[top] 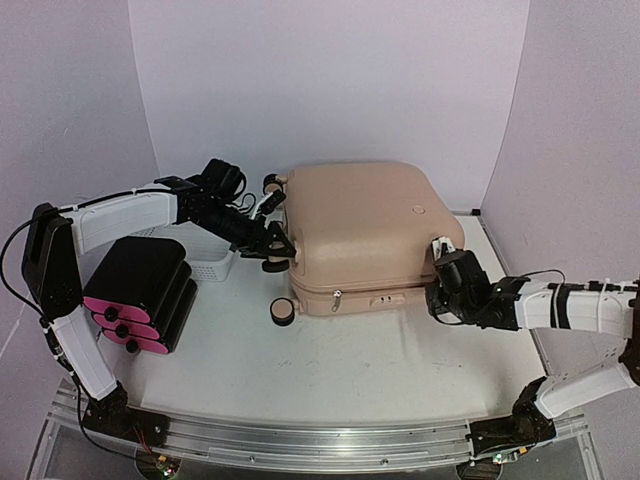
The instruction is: Open, take out, and arrange the luggage
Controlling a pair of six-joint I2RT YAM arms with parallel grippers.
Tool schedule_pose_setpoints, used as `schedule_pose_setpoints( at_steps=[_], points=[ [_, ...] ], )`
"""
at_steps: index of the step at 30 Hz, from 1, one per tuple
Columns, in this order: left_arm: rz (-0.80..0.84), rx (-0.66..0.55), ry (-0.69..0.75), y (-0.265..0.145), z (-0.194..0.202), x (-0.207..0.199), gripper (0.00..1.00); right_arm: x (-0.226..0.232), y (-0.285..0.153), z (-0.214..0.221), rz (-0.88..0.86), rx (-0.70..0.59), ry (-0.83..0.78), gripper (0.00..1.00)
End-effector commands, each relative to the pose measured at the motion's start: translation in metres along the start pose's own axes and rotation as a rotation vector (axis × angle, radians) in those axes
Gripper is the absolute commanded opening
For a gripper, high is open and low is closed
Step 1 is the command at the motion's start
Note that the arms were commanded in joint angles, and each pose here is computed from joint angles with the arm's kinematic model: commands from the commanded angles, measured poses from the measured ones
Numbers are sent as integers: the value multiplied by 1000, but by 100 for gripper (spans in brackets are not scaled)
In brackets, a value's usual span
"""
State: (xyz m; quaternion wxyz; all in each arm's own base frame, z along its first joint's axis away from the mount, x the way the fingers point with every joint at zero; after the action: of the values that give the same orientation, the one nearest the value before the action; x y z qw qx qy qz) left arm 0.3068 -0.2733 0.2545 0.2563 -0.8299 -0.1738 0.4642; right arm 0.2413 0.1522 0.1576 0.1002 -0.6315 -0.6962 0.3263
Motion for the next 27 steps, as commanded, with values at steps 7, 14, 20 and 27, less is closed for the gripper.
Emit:
schedule_pose_setpoints(
  at_steps=[7, 14, 20, 27],
  points=[
    [-34, -4, 11, -10, 5, -1, 66, -73, 11, 5, 47, 60, 42, 0],
    [-35, -10, 39, -14, 5, -4, 72, -83, 18, -3, -119, 79, 67, 0],
    [-148, -96, 148, -37, 3, -18, 86, -71, -6, 4, -302, 84, 127, 0],
    [-256, -206, 205, -66, 4, -48, 91, -68, -35, 14, -387, 68, 221, 0]
  ],
)
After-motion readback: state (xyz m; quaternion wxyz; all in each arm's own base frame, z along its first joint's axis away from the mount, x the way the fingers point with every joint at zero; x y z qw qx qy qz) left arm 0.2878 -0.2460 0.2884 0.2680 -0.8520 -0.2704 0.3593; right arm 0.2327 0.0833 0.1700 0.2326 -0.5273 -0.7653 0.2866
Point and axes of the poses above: each gripper's point midway between its finger pads, its own y axis out along the fingers, its own x axis along the line the jaws close on, z = x × y, the point moved 8 cm from there along -y, back along the fingers, and after that the axes turned 6 degrees about -y, right-handed, at the moved point
